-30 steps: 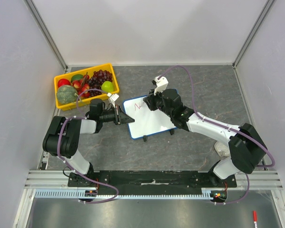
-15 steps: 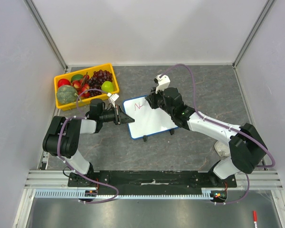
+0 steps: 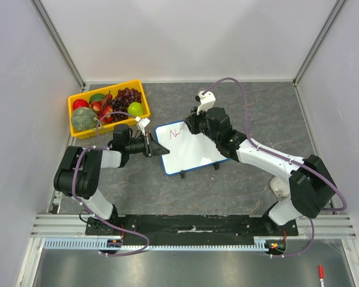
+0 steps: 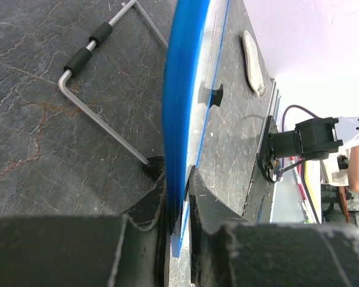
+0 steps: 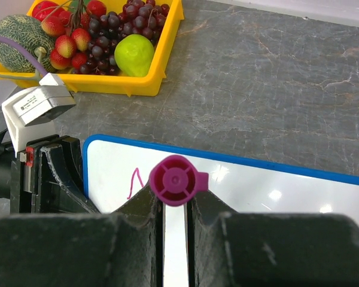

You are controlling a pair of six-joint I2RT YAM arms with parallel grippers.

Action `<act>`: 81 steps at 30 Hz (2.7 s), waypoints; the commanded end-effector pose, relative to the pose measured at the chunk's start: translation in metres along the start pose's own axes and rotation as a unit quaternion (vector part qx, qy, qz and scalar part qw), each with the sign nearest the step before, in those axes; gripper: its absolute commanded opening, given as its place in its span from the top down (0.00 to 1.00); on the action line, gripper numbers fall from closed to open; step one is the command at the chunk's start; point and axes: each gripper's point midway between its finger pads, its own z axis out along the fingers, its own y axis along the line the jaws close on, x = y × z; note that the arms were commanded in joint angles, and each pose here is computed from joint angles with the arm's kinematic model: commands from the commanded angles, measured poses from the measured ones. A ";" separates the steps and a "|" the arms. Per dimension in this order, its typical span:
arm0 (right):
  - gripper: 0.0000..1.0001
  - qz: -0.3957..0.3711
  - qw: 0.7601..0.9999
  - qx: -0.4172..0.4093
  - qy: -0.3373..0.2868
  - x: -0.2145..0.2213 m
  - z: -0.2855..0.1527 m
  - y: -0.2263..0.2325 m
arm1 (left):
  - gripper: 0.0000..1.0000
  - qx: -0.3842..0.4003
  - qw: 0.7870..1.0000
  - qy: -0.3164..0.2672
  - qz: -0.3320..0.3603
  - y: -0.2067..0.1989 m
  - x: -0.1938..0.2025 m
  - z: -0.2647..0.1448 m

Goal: Write a sentence on the whiteboard
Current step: Write with the whiteboard marker on the whiteboard.

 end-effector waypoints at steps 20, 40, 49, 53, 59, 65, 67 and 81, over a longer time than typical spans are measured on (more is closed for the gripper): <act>1.00 0.006 0.999 -0.031 0.039 0.027 -0.001 0.006 | 0.98 -0.031 0.999 -0.005 0.021 0.014 -0.002 0.002; 1.00 -0.002 1.000 0.011 0.021 0.015 -0.007 -0.010 | 0.98 -0.032 0.999 -0.006 0.020 0.015 -0.002 0.002; 1.00 0.003 1.000 -0.004 -0.003 -0.009 -0.011 -0.002 | 0.98 -0.032 0.999 -0.006 0.021 0.015 -0.003 0.002; 1.00 0.013 1.000 -0.020 -0.020 -0.025 -0.018 0.006 | 0.98 -0.033 0.999 -0.006 0.020 0.015 -0.002 0.002; 1.00 0.015 0.999 -0.019 -0.033 -0.036 -0.018 0.006 | 0.98 -0.032 0.999 -0.006 0.021 0.015 -0.002 0.002; 1.00 0.020 0.999 -0.014 -0.033 -0.036 -0.008 0.004 | 0.98 -0.033 0.999 -0.005 0.022 0.015 -0.002 0.002; 1.00 0.019 0.999 -0.010 -0.029 -0.033 -0.006 0.002 | 0.98 -0.032 0.999 -0.004 0.021 0.014 -0.001 0.002; 1.00 0.018 1.000 0.012 0.009 0.003 -0.001 -0.015 | 0.98 -0.032 0.999 -0.005 0.022 0.014 -0.002 0.002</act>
